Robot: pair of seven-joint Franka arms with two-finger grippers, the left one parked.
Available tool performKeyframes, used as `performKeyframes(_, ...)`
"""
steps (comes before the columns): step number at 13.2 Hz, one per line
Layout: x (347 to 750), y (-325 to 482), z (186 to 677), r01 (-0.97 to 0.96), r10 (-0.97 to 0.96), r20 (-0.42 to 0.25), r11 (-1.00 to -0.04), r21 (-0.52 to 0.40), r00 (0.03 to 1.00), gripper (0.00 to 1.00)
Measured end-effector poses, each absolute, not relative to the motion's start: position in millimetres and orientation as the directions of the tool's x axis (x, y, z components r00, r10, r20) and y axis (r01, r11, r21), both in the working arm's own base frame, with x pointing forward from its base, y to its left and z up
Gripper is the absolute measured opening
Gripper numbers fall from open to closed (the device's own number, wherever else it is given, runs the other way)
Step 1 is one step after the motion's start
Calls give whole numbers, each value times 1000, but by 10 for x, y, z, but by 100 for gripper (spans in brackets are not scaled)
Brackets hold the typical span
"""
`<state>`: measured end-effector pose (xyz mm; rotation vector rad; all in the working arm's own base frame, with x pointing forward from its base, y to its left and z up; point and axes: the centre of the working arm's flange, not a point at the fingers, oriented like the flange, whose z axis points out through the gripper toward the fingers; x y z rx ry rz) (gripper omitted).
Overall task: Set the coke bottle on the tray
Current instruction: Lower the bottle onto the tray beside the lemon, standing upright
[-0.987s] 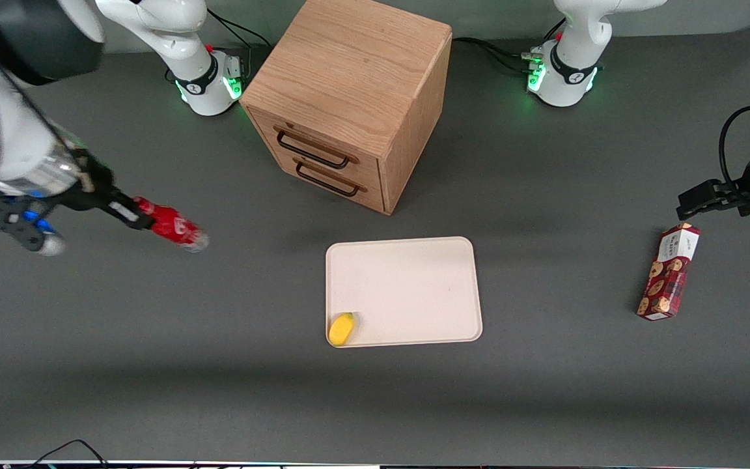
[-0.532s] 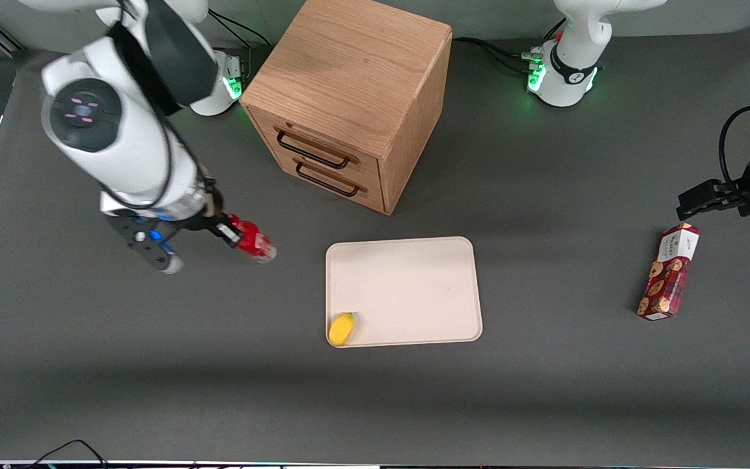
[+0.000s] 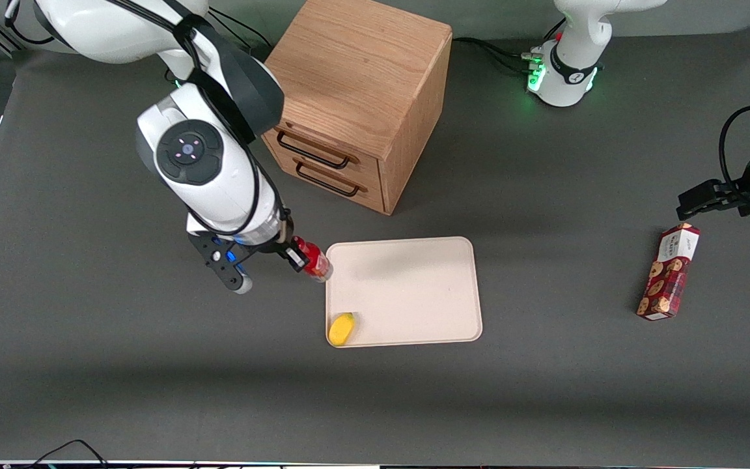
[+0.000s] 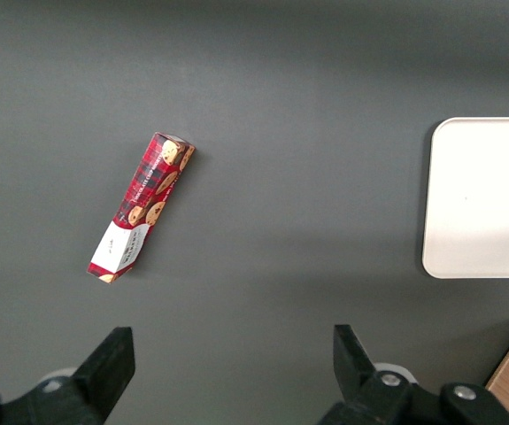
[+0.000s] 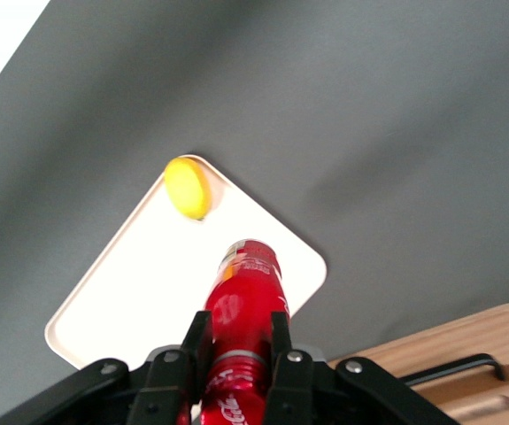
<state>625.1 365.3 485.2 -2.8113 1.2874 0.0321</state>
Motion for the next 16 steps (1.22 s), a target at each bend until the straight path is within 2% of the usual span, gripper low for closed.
performKeyframes(5, 6340, 3867, 4126, -770, -770, -56, -638, 10, 636, 31)
performKeyframes(8, 6400, 3939, 3722, -777, -777, -31, -629, 23, 628, 31)
performKeyframes(16, 6469, 3954, 3479, -782, -781, -32, -624, 0, 623, 31)
